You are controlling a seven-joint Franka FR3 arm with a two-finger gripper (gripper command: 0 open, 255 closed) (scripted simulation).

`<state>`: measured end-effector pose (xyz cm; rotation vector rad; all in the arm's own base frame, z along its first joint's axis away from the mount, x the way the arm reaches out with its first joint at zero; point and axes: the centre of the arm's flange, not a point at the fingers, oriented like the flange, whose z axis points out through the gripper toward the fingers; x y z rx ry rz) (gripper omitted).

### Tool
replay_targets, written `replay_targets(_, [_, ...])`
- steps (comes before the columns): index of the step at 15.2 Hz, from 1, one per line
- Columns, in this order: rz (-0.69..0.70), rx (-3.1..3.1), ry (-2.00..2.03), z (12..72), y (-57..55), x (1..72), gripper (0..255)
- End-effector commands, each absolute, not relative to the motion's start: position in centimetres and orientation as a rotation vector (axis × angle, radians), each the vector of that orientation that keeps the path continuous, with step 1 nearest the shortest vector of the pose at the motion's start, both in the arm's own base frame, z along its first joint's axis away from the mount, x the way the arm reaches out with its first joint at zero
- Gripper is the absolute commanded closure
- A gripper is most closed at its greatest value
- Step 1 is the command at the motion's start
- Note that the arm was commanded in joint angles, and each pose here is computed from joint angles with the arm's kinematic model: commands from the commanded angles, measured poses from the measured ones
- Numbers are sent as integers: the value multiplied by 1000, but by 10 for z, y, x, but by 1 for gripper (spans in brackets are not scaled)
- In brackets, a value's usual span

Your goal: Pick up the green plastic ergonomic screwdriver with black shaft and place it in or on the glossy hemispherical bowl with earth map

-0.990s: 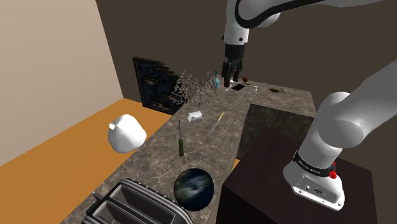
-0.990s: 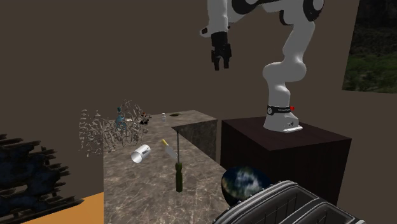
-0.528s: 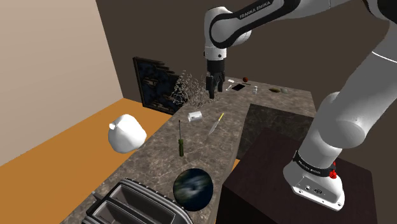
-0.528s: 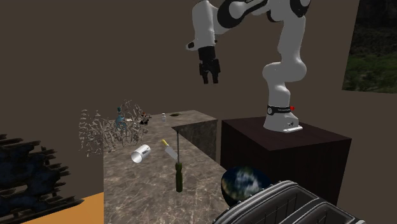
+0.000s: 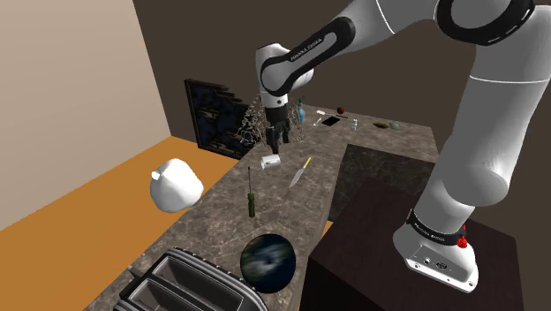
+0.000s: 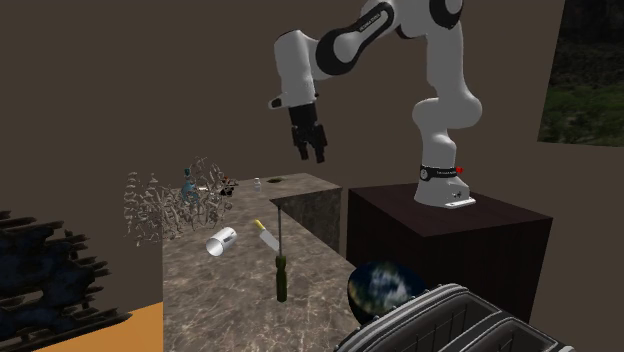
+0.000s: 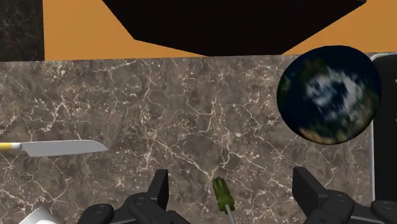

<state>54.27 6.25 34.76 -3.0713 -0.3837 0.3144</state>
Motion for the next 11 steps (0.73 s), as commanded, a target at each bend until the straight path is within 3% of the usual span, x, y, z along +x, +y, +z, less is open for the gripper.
replay_targets(1, [340, -3070, -419, 326, 73, 560, 0])
replay_targets(11, [471, -3058, -590, 213, 113, 637, 0])
